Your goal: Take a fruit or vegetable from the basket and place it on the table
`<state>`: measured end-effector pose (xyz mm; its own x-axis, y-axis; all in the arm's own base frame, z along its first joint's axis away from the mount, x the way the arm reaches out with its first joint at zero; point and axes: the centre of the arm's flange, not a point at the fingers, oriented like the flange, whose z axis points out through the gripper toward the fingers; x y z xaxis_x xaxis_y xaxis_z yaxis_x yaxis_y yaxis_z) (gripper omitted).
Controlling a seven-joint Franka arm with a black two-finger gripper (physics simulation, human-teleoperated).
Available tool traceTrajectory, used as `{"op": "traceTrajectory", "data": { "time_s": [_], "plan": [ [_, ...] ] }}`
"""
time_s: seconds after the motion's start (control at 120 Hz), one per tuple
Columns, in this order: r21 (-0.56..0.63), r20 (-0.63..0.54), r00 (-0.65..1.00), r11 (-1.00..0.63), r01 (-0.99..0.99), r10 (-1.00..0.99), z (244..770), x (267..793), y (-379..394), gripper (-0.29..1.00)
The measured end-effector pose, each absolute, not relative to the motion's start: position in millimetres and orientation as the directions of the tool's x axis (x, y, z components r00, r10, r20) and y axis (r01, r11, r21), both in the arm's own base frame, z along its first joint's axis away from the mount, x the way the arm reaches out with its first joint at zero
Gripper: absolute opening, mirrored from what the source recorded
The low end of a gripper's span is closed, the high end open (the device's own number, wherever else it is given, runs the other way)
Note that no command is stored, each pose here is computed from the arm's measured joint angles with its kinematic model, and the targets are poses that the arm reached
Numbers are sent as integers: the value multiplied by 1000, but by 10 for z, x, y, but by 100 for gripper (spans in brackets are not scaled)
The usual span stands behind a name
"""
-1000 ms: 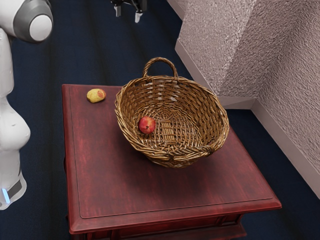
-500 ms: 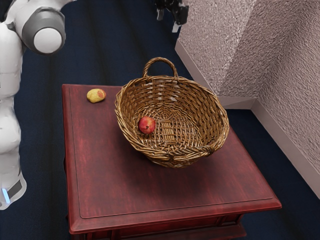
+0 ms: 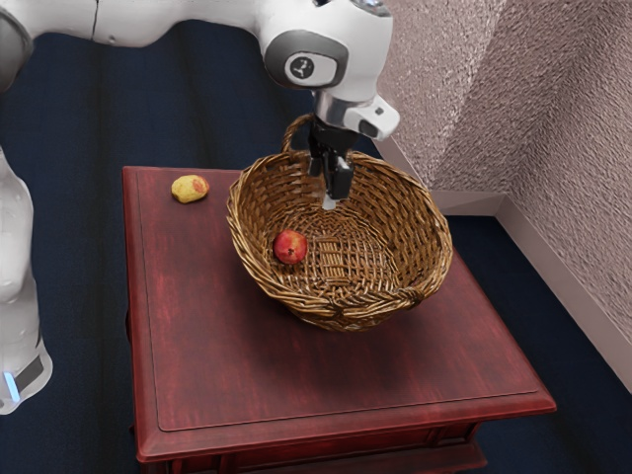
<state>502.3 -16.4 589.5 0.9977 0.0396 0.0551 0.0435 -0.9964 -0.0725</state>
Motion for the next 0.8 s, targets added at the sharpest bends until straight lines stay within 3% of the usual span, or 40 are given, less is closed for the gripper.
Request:
{"op": "traceTrajectory", "data": {
  "time_s": [0.167,0.508,0.8],
  "plan": [
    [-87,16,999,-995,-45,-47,5688,4955,-646,68],
    [-59,-143,989,-997,-42,-33,5255,4794,-685,68],
    [-41,-130,991,-999,-27,-22,5077,4822,-655,67]
  ]
}}
